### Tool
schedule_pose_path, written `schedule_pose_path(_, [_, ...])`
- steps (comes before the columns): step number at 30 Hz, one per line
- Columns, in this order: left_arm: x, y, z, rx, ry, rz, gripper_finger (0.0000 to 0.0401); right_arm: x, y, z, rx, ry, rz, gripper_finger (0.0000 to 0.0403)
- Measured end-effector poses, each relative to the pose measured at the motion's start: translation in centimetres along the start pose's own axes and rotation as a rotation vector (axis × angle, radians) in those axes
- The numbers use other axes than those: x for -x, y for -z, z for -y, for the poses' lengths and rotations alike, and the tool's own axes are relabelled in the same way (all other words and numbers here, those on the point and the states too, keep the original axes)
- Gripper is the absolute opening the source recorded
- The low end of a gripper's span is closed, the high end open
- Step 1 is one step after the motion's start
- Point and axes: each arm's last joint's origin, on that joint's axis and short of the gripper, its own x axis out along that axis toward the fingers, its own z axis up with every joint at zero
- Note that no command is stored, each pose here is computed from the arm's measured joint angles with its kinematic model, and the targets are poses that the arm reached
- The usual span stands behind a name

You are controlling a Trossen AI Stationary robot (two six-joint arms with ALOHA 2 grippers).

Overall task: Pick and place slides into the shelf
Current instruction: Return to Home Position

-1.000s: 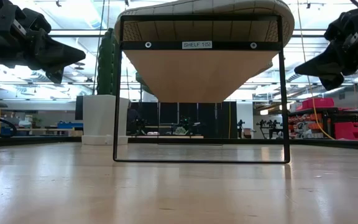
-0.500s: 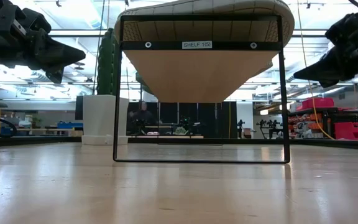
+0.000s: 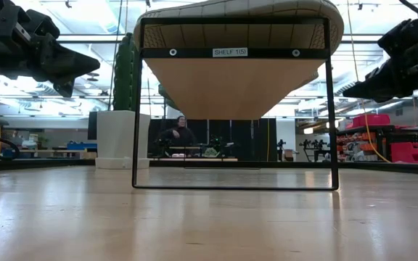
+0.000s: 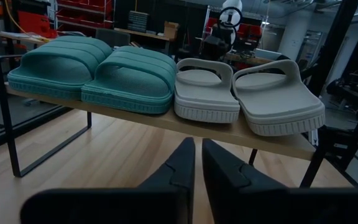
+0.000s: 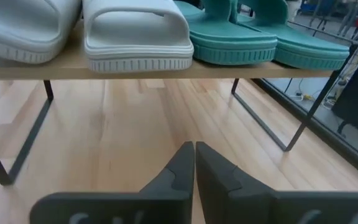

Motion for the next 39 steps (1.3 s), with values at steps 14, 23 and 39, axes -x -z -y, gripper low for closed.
schedule_pose_path(14, [0.0,-0.01,0.0,0.0,0.0,0.0,0.0025,0.0,0.01,0.02,0.135,0.004,-0.002,0.0021])
schedule_pose_path(23, [0.0,0.0,0.0,0.0,0.0,0.0,0.0035,0.0,0.02,0.02,0.135,0.005,-0.002,0.002])
schedule_pose_path(39, [0.0,-0.01,0.0,0.0,0.0,0.0,0.0028,0.0,0.02,0.02,0.134,0.005,-0.002,0.002])
